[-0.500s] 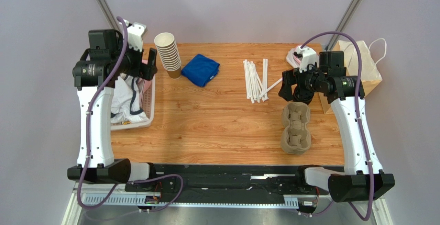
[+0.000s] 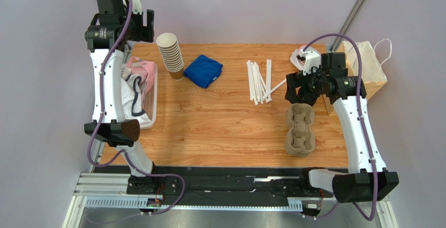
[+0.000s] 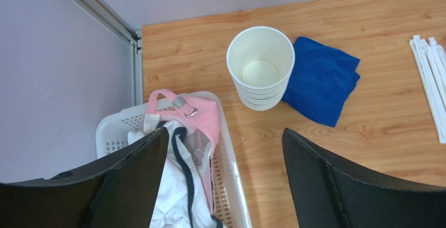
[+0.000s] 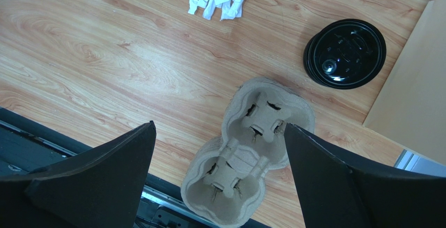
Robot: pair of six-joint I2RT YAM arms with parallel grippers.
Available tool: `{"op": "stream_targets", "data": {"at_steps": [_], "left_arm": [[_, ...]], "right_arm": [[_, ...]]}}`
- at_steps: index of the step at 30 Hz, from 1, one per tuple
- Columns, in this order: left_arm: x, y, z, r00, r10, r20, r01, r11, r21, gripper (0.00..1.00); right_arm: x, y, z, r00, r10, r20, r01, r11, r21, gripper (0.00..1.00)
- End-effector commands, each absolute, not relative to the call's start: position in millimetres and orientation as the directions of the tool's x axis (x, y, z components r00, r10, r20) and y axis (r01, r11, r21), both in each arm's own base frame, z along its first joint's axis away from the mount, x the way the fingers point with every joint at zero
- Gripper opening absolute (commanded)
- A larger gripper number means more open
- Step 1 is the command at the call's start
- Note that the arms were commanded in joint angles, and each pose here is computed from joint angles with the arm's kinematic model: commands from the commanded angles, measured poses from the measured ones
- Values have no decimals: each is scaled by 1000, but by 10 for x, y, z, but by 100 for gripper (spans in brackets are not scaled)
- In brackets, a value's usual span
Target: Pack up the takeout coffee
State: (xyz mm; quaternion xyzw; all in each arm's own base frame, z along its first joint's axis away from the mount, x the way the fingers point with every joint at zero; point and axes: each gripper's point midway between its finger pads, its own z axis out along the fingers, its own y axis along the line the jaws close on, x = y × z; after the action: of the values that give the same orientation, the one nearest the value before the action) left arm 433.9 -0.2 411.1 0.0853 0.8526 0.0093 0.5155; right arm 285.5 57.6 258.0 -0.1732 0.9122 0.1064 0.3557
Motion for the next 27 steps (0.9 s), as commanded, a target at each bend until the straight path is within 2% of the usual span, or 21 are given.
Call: {"op": "stream_targets", "data": {"at_steps": [1, 8, 12, 17, 27], "left_arm": [[4627, 71, 4290, -357, 59, -932, 29, 998, 52, 86], [5035, 26, 4027, -363, -44, -931, -2, 999, -47, 75], [5183, 16, 3840, -388, -108, -915, -32, 994, -104, 73], [5329, 23, 3531, -442, -132, -887, -55, 991, -120, 61], [5574, 48, 3128, -493, -157, -856, -90, 987, -130, 50]], "right_arm": [[2930, 511, 2547, -677, -264, -687, -392, 919, 34, 100], [2933, 497, 2373, -713, -258, -652, -379, 924, 50, 100], [2964, 481, 2336, -728, -236, -644, -351, 935, 54, 100], [3002, 542, 2269, -761, -153, -630, -293, 948, 123, 100], [3032, 571, 2256, -768, -112, -631, -263, 953, 152, 100]]}}
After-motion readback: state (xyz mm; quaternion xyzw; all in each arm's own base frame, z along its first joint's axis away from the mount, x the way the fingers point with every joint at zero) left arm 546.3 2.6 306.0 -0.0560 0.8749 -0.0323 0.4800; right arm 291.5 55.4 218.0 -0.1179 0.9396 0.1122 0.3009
